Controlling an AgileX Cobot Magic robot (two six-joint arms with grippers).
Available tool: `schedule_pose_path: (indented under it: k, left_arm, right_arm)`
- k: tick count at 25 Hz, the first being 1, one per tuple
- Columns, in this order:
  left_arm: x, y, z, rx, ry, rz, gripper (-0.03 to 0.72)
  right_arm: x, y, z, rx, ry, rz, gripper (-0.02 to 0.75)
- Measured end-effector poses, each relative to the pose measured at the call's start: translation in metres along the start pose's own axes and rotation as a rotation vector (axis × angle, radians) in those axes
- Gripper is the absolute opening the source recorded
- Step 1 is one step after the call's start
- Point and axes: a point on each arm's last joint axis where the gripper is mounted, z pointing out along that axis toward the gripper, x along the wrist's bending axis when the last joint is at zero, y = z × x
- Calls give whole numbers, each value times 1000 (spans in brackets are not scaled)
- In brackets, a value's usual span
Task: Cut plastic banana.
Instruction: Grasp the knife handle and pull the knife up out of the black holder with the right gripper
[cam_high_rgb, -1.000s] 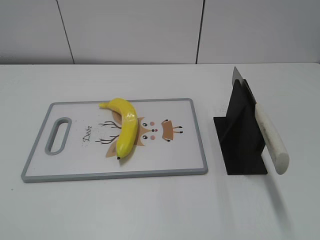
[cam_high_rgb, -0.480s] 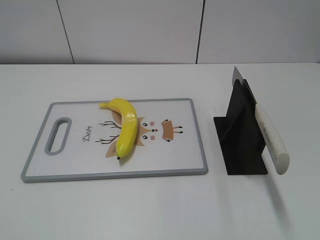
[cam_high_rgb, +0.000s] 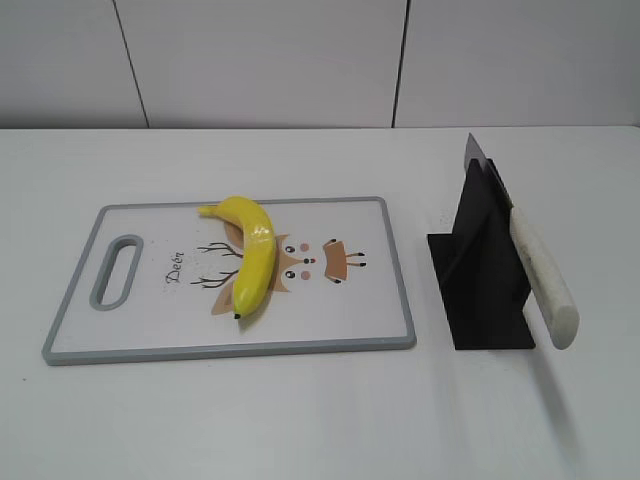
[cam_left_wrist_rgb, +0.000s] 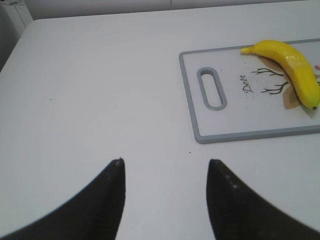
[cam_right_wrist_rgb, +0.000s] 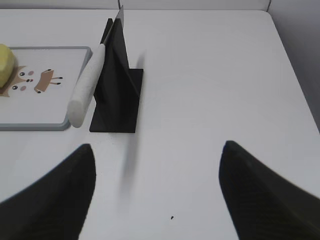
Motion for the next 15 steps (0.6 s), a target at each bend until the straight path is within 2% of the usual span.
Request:
schedule_pose_path:
  k: [6,15]
  left_arm:
    - [0,0,0,0,0,0,489]
    - [0,0,0,0,0,0,482]
  right_arm:
    - [0,29,3,66,1,8,591]
    - [-1,78,39,370,16,38,591]
